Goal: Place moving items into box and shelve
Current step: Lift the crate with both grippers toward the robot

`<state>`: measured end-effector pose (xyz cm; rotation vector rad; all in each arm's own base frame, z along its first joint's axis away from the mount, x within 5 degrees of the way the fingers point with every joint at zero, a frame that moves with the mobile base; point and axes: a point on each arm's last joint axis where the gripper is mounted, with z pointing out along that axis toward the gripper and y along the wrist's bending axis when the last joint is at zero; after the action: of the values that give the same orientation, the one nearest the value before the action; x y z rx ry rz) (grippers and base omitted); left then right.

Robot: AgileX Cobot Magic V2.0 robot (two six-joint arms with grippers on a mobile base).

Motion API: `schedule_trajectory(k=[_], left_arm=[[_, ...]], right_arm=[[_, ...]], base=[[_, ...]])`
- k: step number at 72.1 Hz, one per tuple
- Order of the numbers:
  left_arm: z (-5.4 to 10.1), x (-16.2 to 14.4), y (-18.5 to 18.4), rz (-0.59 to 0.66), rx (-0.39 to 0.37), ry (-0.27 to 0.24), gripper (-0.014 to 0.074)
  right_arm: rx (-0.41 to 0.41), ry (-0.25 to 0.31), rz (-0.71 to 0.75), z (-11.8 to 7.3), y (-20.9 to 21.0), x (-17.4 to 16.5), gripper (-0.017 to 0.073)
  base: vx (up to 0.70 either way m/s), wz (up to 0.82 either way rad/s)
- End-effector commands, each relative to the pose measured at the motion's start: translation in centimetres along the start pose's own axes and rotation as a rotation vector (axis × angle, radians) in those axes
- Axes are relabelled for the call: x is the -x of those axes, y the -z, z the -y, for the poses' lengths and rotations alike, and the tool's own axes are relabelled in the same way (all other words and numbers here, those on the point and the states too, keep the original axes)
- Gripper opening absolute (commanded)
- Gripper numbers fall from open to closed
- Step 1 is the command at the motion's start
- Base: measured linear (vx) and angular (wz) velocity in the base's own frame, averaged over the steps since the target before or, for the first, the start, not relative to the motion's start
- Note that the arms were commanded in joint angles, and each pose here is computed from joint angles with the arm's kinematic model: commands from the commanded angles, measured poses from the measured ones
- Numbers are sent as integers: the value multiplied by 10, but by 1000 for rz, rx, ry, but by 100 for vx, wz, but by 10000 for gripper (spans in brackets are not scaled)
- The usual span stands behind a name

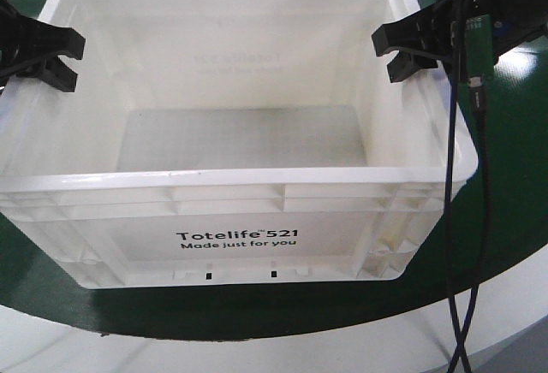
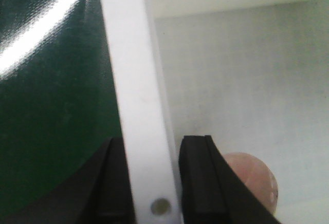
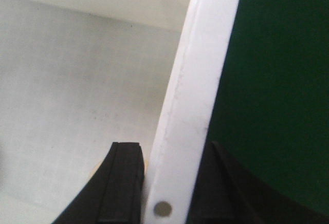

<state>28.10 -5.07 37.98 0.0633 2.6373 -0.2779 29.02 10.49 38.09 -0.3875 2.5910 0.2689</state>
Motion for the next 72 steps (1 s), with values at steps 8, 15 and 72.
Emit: schedule_trajectory(k=[8,15,72], left_arm=[[11,6,45,222,-63,-10,-20],[12,3,54,247,-66,-13,-20],[14,-11,76,261,-72,-18,-20]], right_arm=[[33,28,183,-7,50,1,-12],[40,28,189,-9,57,-2,-12],[83,14,168,-14,77,-16,-12]], base=[[0,0],[0,0],[0,0]])
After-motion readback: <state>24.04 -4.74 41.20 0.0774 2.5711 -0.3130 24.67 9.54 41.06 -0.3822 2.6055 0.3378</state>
